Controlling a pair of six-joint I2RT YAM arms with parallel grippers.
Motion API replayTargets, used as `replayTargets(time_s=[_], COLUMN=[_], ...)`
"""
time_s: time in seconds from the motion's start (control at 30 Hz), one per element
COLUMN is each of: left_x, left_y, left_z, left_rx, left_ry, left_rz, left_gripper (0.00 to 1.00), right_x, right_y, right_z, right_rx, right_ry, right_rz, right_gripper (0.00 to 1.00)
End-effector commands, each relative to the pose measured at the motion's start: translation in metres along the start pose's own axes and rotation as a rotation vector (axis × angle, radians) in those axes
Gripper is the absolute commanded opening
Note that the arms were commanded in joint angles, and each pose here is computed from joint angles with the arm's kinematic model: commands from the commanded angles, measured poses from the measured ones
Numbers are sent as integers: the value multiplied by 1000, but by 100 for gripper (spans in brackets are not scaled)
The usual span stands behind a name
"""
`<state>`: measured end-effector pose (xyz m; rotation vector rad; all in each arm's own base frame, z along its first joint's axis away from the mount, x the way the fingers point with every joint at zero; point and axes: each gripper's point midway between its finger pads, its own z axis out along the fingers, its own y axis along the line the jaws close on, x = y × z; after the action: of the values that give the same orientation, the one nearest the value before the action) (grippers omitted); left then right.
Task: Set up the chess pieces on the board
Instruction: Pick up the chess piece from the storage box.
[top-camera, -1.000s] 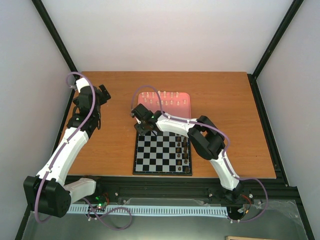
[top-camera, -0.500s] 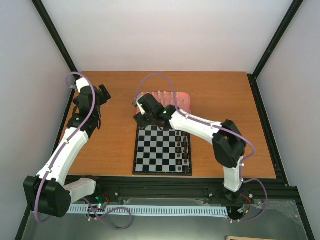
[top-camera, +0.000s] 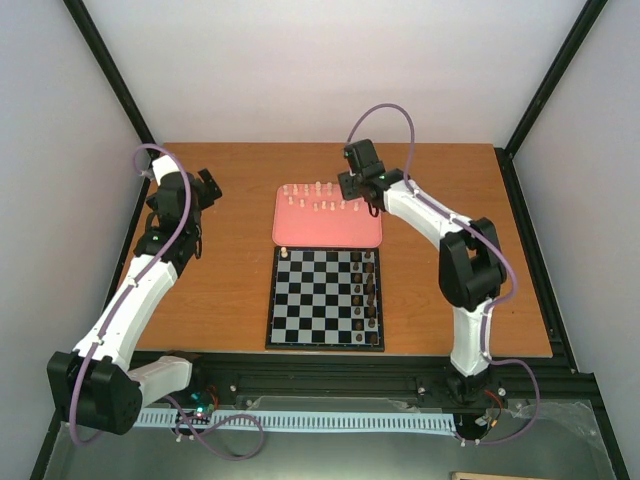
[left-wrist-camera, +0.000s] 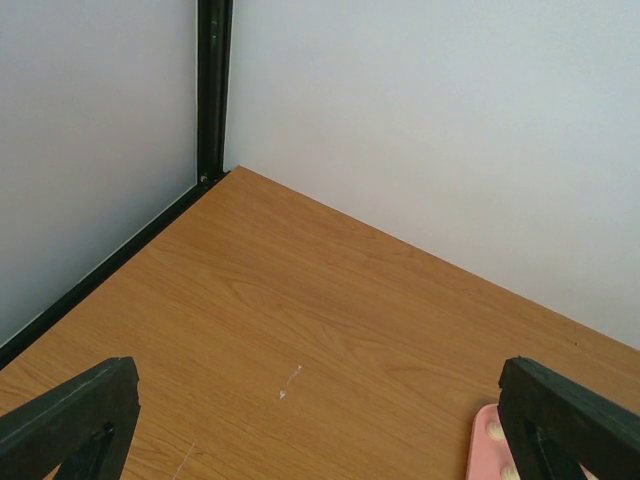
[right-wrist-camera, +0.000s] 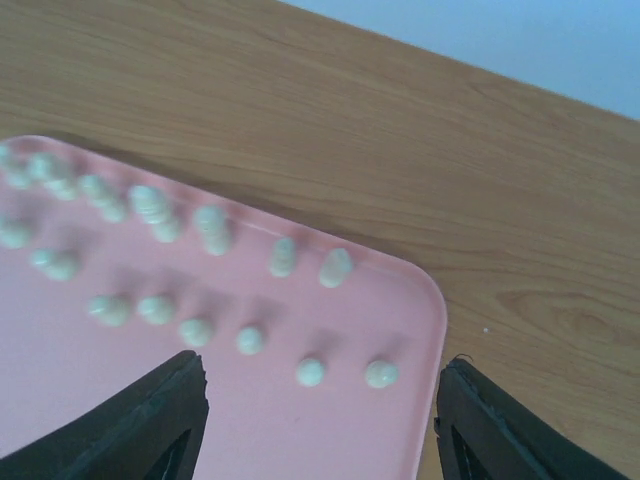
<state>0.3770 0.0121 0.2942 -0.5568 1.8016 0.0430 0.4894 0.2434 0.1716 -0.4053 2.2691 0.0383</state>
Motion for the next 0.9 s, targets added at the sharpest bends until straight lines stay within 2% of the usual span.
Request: replayTargets(time_s=[0.0,0.07,0.17,0.87], left_x=[-6,-4,-4,0], left_y=[-4,-5,-5,-6], left_z=[2,3,4,10], left_rx=[10,9,8,0], left_ry=[-19,-15,-15,-2], left_rz=[-7,-6,-5,2], left_gripper=[100,100,100,100], right_x=[26,36,47,81], right_y=[-26,-36,-46,-57], right_z=[42,58,71,101], right_rx=[65,71,85,56], right_ry=[105,143,175,249], right_rz=[28,49,66,116], right_gripper=[60,51,46,38])
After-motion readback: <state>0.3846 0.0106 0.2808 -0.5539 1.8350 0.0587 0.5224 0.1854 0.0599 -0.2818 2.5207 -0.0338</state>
